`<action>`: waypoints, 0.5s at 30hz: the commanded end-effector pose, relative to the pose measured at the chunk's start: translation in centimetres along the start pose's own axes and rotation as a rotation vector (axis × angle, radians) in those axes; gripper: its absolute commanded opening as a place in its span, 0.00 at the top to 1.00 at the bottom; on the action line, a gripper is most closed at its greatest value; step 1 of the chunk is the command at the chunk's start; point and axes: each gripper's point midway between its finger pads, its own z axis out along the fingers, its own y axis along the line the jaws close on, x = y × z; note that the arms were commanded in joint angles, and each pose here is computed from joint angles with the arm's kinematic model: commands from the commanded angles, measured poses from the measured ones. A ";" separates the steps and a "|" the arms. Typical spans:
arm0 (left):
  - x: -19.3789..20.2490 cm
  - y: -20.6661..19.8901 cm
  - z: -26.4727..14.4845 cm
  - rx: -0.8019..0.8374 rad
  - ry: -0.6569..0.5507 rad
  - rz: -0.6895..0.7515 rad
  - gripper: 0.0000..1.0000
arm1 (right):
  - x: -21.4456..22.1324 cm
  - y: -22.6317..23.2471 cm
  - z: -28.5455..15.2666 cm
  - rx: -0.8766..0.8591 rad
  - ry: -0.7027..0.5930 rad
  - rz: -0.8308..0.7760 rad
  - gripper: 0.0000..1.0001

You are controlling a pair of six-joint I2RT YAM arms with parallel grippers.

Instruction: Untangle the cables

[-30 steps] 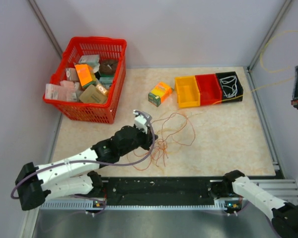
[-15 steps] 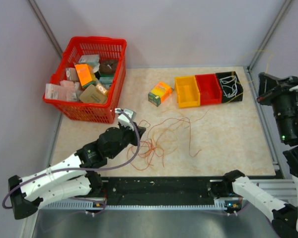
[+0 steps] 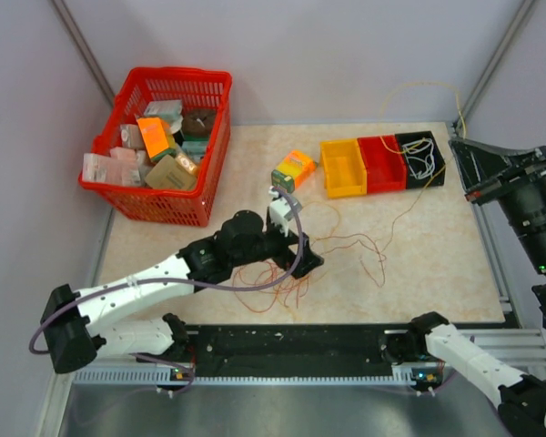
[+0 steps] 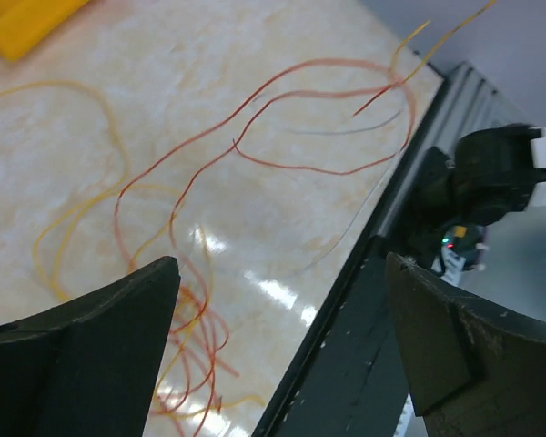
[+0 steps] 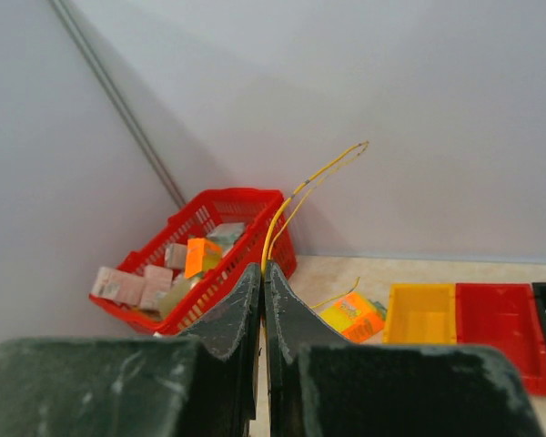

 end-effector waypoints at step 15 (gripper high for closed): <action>-4.0 -10.2 8.1 0.337 0.016 0.104 0.11 | -2.2 3.8 0.1 -0.168 -0.037 0.103 1.00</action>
